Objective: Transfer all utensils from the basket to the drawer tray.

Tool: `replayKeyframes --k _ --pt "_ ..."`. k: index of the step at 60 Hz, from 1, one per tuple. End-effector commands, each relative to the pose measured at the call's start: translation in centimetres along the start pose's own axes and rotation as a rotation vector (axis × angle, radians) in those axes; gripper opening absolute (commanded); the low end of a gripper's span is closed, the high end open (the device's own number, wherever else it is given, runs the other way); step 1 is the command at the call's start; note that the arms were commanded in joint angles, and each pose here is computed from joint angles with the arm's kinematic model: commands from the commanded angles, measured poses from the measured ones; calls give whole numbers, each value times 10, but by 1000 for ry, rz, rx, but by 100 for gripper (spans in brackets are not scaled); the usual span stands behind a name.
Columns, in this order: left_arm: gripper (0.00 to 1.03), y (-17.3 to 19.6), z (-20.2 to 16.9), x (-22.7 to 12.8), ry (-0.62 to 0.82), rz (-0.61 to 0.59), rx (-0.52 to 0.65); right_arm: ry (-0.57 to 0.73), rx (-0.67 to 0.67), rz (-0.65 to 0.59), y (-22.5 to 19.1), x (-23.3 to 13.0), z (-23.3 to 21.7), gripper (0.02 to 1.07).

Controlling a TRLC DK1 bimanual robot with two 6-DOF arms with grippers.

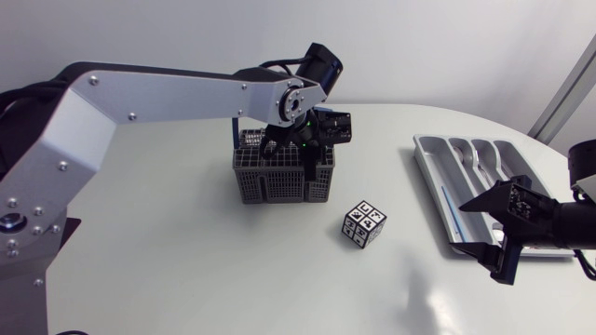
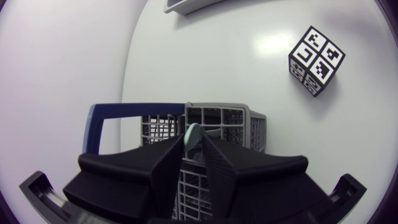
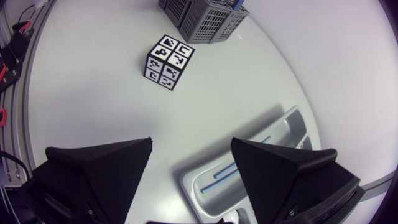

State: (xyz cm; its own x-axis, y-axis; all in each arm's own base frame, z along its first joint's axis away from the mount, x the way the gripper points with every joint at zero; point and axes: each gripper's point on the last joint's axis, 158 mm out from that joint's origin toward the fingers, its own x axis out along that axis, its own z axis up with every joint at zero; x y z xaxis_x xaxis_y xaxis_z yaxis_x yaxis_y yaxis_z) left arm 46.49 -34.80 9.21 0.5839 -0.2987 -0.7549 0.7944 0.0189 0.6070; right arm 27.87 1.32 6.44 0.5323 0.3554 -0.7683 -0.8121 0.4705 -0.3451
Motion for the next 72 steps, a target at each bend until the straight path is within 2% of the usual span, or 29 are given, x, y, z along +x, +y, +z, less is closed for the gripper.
replayKeyframes --k 1,15,72 --pt "13 -2 7 5 -12 -8 25 -26 65 32 11 4 9 94" --pt "4 0 6 -3 -11 -13 21 -44 82 75 25 11 21 96" --pt "4 47 22 -68 -77 53 -55 -63 32 73 46 3 37 96"
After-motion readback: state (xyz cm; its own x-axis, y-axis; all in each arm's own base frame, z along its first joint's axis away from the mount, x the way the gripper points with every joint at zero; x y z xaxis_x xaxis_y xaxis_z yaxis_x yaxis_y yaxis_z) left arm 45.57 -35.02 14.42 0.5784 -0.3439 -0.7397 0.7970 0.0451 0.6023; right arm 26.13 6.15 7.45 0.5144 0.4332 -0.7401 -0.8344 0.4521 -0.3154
